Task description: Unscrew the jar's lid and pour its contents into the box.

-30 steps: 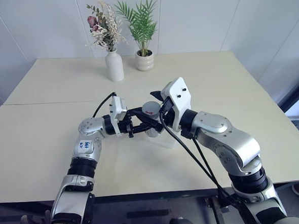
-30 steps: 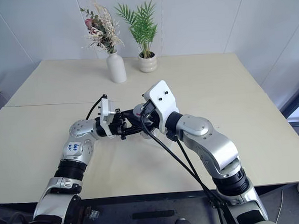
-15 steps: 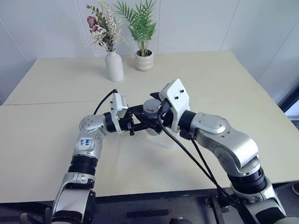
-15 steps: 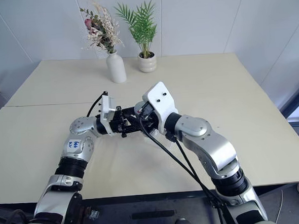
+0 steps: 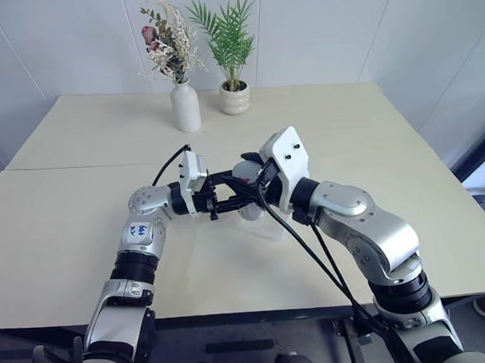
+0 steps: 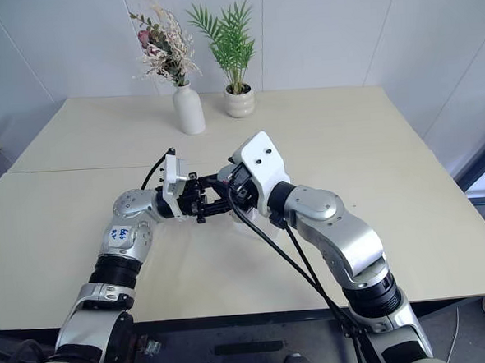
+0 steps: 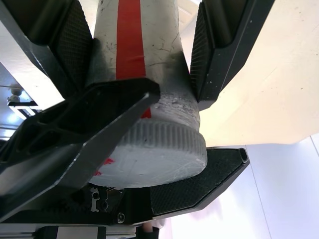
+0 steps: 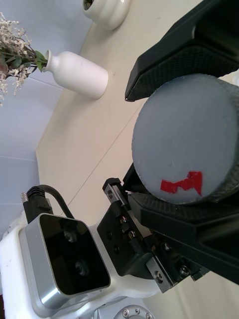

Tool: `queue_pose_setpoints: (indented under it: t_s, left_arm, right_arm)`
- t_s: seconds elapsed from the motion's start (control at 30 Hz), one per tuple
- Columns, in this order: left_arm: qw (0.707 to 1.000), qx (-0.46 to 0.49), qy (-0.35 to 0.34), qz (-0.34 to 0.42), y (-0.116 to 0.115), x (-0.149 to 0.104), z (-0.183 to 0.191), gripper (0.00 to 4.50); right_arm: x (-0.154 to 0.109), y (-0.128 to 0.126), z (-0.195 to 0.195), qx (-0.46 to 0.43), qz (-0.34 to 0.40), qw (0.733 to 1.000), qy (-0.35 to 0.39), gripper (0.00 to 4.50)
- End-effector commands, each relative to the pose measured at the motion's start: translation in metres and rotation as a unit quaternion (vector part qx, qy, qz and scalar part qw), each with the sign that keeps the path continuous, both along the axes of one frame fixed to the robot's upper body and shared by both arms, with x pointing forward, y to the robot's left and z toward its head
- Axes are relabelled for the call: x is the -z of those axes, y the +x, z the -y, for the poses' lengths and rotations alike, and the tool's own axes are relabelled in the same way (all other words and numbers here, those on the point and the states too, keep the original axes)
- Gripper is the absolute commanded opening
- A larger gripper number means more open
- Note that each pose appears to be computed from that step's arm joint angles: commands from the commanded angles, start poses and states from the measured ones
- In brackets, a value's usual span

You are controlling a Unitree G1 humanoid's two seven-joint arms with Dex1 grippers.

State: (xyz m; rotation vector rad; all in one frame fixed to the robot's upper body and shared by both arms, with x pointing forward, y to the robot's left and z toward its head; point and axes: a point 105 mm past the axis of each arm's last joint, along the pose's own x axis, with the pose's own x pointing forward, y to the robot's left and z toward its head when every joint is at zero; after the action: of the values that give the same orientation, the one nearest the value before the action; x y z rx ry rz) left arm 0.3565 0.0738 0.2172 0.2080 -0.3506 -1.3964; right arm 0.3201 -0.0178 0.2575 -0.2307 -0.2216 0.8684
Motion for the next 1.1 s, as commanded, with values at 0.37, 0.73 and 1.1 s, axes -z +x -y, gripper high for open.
queue_pose_setpoints:
  t_s: [0.37, 0.73, 1.1]
  left_arm:
    - [0.997, 0.078, 0.024, 0.000, -0.011, -0.009, -0.006, 2.28]
    - [0.990, 0.136, 0.034, 0.001, -0.016, -0.014, -0.004, 2.28]
    - [0.988, 0.156, 0.005, -0.007, -0.019, -0.015, 0.007, 2.28]
  right_arm:
    - [-0.015, -0.037, 0.008, -0.173, 0.029, 0.984, -0.034, 2.60]
    - [-0.022, -0.043, 0.018, -0.281, 0.002, 0.959, -0.043, 2.60]
    - [-0.033, -0.049, 0.018, -0.328, 0.012, 0.944, -0.028, 2.60]
